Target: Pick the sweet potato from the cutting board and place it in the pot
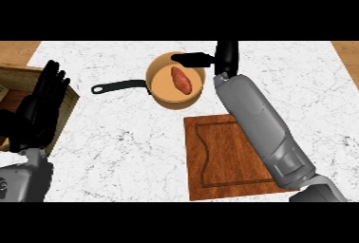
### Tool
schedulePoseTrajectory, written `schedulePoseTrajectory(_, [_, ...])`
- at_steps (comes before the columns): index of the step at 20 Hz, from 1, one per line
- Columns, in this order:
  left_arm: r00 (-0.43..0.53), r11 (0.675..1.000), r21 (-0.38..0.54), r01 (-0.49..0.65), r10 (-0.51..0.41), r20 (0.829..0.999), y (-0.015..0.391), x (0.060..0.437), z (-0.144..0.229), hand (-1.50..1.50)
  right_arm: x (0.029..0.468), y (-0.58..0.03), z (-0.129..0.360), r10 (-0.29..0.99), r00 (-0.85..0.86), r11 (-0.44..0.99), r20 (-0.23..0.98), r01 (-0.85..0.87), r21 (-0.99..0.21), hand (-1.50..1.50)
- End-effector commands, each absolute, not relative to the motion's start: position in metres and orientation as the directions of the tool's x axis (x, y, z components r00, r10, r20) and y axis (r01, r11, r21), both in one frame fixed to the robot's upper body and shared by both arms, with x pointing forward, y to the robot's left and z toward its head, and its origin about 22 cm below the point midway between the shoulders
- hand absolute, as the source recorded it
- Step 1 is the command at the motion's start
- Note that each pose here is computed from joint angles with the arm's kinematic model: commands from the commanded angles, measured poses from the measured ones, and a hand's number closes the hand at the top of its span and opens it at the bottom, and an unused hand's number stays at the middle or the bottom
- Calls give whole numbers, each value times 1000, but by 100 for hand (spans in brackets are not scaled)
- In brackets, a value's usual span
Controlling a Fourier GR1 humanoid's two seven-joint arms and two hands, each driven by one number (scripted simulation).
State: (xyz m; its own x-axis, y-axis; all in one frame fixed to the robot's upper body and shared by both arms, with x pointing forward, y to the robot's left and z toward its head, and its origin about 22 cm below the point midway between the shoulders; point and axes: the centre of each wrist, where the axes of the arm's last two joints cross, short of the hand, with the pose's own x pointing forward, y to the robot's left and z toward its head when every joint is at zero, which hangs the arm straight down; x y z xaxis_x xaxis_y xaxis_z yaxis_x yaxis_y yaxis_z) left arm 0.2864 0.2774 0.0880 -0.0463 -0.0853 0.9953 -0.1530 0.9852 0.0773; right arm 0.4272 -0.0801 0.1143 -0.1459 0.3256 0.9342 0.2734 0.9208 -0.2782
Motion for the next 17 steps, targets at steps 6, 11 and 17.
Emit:
schedulePoseTrajectory(6, [-40,982,77,-172,-85,996,272,280,87,0,413,-164,111,290,-156,943,944,218,-253,-150])
schedulePoseTrajectory(11, [-49,980,95,-178,-105,993,284,274,86,0,409,-188,116,293,-161,944,942,207,-258,-150])
schedulePoseTrajectory(17, [-35,981,87,-171,-95,995,282,271,71,0,386,-207,109,300,-151,942,942,203,-267,-150])
